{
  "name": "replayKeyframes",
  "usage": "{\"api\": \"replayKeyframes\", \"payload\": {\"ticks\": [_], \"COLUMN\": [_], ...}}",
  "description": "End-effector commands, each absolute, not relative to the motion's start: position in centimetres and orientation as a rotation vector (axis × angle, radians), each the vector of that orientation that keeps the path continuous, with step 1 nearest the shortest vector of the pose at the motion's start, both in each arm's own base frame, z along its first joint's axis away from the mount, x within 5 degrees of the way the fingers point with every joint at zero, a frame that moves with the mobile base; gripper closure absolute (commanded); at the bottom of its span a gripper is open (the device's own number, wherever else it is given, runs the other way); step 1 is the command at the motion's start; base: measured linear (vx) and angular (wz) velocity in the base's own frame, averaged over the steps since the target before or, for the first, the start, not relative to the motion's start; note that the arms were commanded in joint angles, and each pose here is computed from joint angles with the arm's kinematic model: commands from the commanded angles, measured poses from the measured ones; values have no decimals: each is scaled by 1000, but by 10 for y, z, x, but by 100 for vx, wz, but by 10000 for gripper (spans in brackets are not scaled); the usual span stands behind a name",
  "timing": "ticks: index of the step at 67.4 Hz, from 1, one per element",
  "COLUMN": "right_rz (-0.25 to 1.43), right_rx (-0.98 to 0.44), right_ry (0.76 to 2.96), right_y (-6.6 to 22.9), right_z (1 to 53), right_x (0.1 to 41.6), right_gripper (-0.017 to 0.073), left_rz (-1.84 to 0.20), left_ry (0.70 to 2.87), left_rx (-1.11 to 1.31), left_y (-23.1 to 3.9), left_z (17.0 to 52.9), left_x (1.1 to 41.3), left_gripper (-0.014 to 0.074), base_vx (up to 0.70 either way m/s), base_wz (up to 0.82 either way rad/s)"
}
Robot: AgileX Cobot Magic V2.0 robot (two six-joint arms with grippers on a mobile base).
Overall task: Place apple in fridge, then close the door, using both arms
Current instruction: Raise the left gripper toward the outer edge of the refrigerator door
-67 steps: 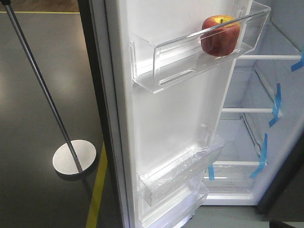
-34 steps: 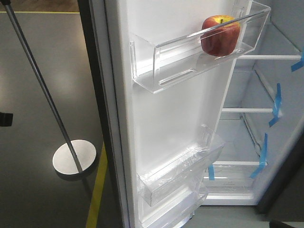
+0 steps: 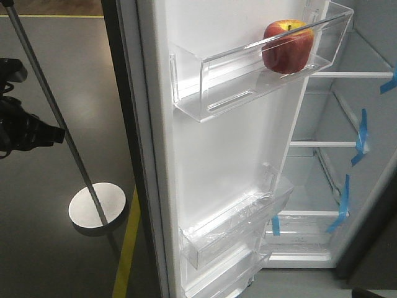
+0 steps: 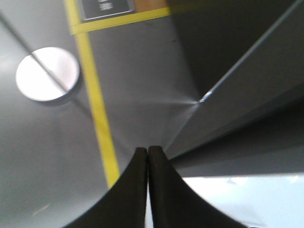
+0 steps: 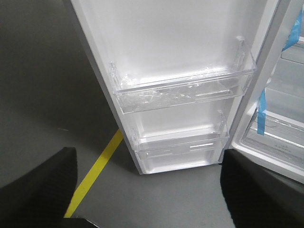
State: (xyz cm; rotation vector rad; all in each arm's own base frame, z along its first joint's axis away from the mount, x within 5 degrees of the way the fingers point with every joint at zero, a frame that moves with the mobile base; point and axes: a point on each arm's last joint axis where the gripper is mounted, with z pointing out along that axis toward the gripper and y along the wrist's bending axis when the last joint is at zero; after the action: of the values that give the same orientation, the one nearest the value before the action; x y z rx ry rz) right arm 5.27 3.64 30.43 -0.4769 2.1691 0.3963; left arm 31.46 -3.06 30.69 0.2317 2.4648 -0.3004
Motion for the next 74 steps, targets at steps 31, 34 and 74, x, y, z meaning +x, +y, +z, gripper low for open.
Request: {"api": "replayKeyframes", "payload": {"ticks": [31,34,74], "right_rz": [408,408,407], "right_rx": [-458,-458,-459], "right_ry": [2094,2094,2097], "right_y": [37,37,37], "right_z": [316,316,316], "right_x": [55,55,55], "right_gripper": [-28,-28,-28], "left_rz": [-725,-767,-1168], "left_ry": [2279,2266,2189], "left_rx": [223,240,267], "left_y": [-60,-63,-116], "left_z": [325,326,325], "left_x": [392,396,421], "left_gripper": [600,600,600], "base_vx": [0,0,0], "base_wz": [0,0,0]}}
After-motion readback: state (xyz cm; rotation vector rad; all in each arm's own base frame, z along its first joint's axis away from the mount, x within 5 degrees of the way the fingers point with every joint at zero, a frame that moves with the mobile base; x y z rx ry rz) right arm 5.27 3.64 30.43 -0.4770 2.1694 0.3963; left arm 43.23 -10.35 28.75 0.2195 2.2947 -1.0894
